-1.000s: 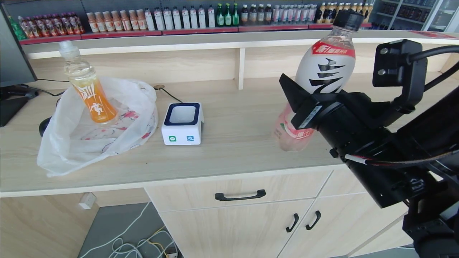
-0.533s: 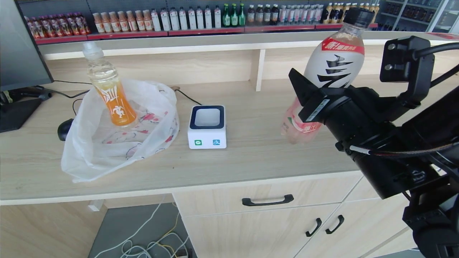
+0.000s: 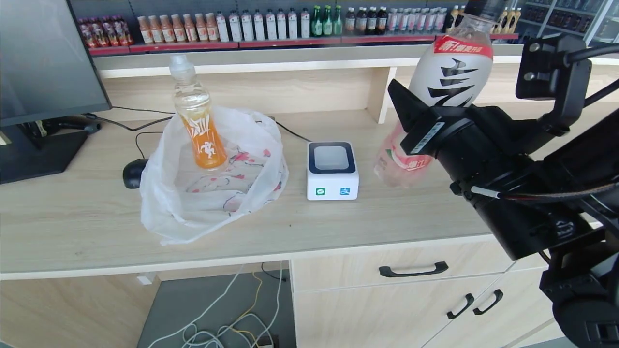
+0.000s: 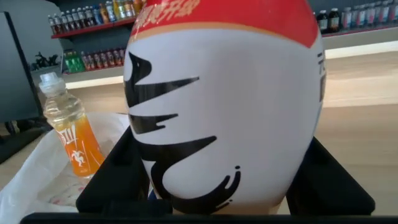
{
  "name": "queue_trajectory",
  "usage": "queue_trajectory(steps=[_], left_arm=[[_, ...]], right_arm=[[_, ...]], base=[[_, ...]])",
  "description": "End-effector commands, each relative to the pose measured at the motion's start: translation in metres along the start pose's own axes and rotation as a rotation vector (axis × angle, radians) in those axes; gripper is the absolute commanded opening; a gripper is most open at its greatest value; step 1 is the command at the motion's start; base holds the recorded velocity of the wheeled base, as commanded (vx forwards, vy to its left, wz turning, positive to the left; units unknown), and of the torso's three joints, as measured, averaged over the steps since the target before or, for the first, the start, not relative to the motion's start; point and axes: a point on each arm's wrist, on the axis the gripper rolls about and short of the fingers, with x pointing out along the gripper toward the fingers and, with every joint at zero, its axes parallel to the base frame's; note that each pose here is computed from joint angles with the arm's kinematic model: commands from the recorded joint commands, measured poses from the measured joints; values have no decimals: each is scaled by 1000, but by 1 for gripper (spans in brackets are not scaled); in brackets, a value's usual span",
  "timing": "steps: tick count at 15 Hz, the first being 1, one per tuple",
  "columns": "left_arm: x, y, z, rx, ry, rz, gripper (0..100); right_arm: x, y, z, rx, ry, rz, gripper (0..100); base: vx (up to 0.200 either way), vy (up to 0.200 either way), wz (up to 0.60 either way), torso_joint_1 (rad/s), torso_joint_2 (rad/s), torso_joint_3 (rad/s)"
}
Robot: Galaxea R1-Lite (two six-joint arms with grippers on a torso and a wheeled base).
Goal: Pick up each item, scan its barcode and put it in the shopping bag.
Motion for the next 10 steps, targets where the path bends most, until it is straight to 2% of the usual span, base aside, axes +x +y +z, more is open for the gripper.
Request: queue_trajectory(steps=[1,4,6,10], left_arm=[[0,0,0,0,0,2,100],[0,0,0,0,0,2,100],[0,0,0,0,0,2,100],[0,0,0,0,0,2,100]], right_arm=[[7,2,6,9,-19,-3,0],[30,10,18,21,-26,-2,0],[44,15,24,88,42,1,0],[52,15,11,201,85,-14,0]], base=[[0,0,0,0,0,0],[0,0,0,0,0,0],[0,0,0,0,0,0],[0,0,0,0,0,0]])
